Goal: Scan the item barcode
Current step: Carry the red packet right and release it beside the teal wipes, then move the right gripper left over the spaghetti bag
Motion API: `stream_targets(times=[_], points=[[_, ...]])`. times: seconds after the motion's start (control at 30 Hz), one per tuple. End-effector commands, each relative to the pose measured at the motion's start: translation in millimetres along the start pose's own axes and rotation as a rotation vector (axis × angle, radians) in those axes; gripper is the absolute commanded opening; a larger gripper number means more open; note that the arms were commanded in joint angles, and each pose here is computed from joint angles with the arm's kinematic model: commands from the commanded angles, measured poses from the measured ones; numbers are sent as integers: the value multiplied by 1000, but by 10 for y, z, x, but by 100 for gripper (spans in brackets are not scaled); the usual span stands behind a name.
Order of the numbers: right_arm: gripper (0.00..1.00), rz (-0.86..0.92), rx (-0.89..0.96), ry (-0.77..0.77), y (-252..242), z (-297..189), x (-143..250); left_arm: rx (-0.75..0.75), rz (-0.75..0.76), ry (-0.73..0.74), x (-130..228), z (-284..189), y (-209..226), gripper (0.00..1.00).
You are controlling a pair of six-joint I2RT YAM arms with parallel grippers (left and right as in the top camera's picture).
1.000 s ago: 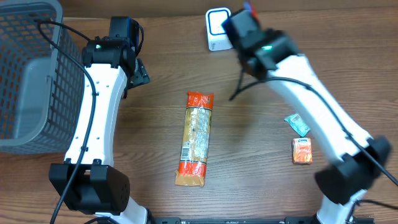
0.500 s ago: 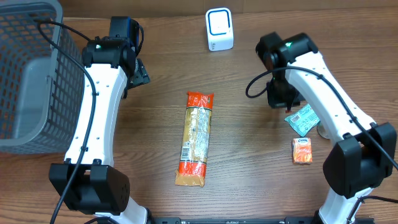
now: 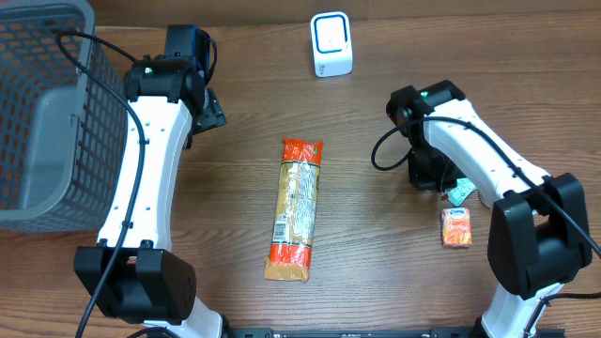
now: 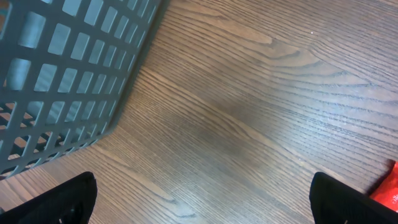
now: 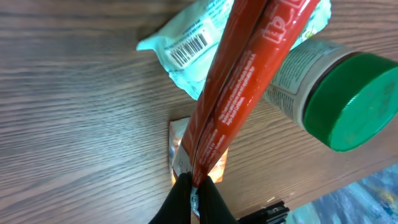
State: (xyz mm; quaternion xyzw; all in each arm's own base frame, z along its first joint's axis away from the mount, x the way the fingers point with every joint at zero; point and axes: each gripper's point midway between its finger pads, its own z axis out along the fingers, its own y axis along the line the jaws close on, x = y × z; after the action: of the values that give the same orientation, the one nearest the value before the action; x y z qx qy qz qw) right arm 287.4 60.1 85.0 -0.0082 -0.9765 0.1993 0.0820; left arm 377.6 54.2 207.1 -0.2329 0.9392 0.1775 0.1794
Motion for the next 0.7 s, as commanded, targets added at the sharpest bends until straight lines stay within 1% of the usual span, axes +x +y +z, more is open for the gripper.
stream_targets(times=[0.0,0.07,0.1,0.13,0.17,0.2,0.27,0.37,0.4,0.47,0.5,0.53,0.57,0.67], points=[[5,10,27,-8,-28,32,-1,12,-6,-18,-33,-62,-18,100],[11,12,25,-13,-22,32,-14,12,-6,-18,-33,-62,-18,100],[19,12,25,-14,-21,32,-16,12,-6,-18,-33,-62,-18,100],[29,13,24,-14,-21,32,-17,12,-6,-18,-33,-62,-18,100],[52,13,24,-14,-20,32,-16,12,-6,-18,-33,-62,-18,100],[60,13,24,-13,-21,32,-15,12,-6,-18,-33,-62,-18,99],[74,13,24,-14,-21,32,-15,12,-6,-18,-33,-62,-18,100],[86,20,-12,-21,50,32,-45,12,-6,-18,-33,-62,-18,100],[88,23,-34,-22,90,31,-53,12,-6,-18,-33,-62,-18,100],[94,33,-139,-22,285,13,-90,12,-6,-18,-33,-62,-18,100],[100,37,-209,-22,411,-9,-113,12,-6,-18,-33,-62,-18,100],[100,39,-283,-26,546,-44,-144,12,-6,-18,-33,-62,-18,100],[100,39,-397,-38,750,-119,-207,12,-6,-18,-33,-62,-18,100],[100,21,-624,-54,1119,-331,-301,12,-6,-18,-33,-62,-18,100]])
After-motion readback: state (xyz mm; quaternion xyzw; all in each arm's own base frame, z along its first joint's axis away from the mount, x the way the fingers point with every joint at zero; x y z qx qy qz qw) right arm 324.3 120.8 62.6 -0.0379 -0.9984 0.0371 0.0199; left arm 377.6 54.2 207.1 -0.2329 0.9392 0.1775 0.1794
